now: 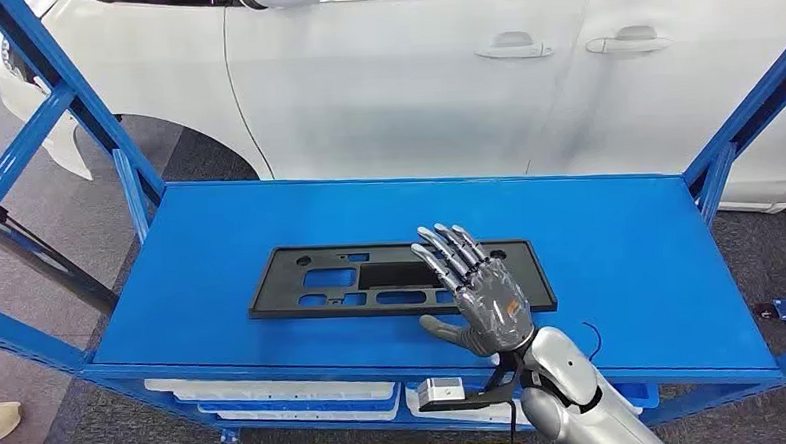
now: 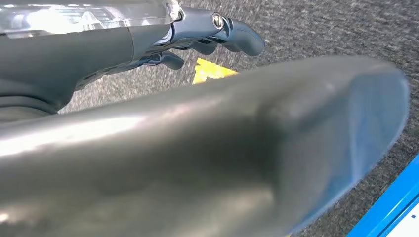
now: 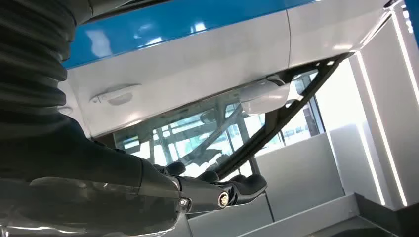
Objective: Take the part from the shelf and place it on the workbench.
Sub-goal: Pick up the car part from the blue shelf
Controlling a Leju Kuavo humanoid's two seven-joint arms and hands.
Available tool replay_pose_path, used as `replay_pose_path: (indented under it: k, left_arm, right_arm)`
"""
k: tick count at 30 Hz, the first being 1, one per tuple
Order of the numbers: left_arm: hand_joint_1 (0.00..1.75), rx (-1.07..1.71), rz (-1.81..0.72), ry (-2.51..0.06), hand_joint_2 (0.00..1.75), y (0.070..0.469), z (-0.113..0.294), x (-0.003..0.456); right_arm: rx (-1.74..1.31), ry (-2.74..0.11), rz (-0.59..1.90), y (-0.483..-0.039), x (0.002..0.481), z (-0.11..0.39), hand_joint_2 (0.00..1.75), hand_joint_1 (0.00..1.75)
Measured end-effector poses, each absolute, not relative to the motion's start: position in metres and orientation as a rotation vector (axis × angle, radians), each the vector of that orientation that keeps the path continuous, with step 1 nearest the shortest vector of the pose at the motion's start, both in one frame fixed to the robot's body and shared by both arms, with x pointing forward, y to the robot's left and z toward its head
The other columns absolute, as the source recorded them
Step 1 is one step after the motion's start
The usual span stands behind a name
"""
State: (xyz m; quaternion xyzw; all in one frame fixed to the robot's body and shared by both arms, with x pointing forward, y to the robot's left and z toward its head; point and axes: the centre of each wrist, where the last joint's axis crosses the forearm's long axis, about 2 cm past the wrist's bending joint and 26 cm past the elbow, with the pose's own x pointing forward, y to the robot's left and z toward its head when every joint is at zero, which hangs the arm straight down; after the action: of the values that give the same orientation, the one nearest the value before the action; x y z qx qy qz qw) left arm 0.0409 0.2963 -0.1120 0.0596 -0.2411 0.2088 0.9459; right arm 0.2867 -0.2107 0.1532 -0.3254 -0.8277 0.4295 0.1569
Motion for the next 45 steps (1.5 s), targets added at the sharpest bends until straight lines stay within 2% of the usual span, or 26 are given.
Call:
replay_pose_path:
  k: [15, 26, 45]
  left_arm:
    - [0.00, 0.105, 0.406, -0.494, 0.00, 0.294, -0.112, 0.042]
    - [0.00, 0.101, 0.387, -0.494, 0.00, 0.293, -0.112, 0.042]
    - [0.00, 0.107, 0.358, -0.515, 0.00, 0.295, -0.111, 0.047]
  right_arm:
    - [-0.773, -2.263, 1.595, -0.171, 0.284, 0.128, 1.75, 0.00]
    - [-0.681, -2.292, 1.632, -0.157, 0.290, 0.124, 1.75, 0.00]
    - [-0.566, -2.305, 1.639, -0.068, 0.303, 0.133, 1.75, 0.00]
